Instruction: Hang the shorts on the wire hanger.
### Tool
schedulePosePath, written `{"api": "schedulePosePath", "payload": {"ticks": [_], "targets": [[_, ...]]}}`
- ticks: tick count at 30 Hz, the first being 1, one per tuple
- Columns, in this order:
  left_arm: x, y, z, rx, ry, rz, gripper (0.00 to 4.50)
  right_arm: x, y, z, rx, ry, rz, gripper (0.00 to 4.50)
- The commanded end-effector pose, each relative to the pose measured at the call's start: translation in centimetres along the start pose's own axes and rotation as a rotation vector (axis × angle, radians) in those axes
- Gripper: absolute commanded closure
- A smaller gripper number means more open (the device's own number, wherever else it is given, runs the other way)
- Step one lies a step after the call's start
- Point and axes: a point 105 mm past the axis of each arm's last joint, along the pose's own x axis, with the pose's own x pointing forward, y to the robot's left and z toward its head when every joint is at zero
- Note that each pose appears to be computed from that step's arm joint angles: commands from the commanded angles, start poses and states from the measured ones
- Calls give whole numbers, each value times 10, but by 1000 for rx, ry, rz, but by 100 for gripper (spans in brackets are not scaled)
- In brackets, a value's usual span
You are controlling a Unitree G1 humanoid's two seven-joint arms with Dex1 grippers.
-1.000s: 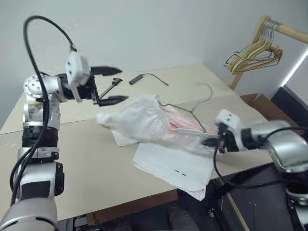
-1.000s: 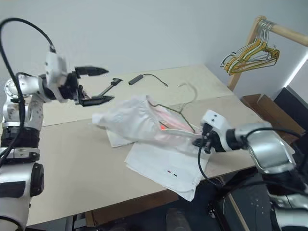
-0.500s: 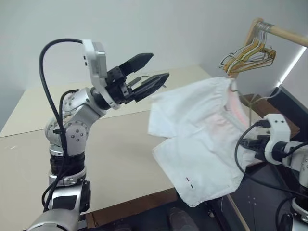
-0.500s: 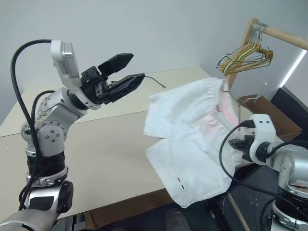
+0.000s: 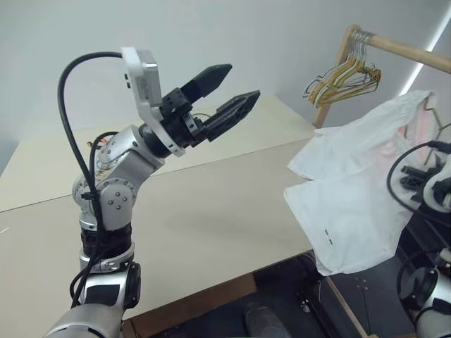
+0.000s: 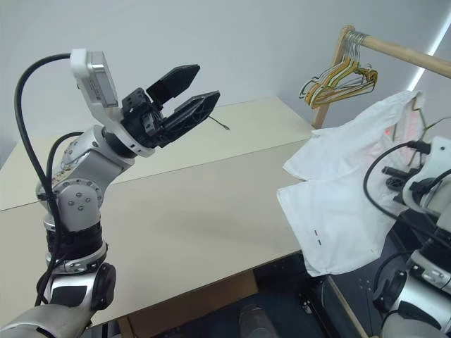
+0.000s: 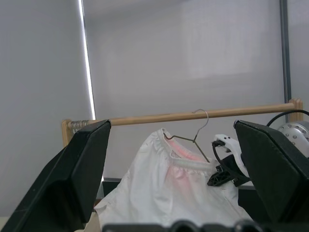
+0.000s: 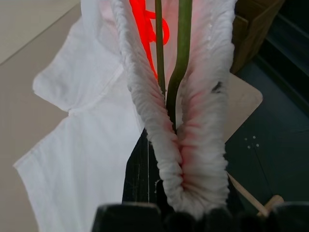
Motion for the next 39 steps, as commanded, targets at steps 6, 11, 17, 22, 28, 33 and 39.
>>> {"api": "schedulePosePath", "payload": {"ticks": [6, 11, 17, 22, 28, 33, 39], "targets": [[5, -8, 12, 32, -49, -47, 7, -13, -33, 33, 180, -13, -152, 450], [4, -12, 12, 9, -51, -67, 7, -12, -52, 39, 243, -18, -226, 450], [2, -14, 12, -2, -46, -81, 7, -8, -76, 40, 290, -21, -309, 450], [0, -12, 12, -7, -43, -82, 7, 1, -86, 28, 305, 14, -347, 450], [-1, -13, 13, -8, -37, -88, 7, 6, -96, 22, 274, 7, -395, 450], [-2, -13, 14, -8, -33, -87, 0, 7, -97, 23, 215, -22, -420, 324], [-3, -13, 15, -8, -30, -86, 0, 0, -103, 37, 145, -128, -481, 116]]}}
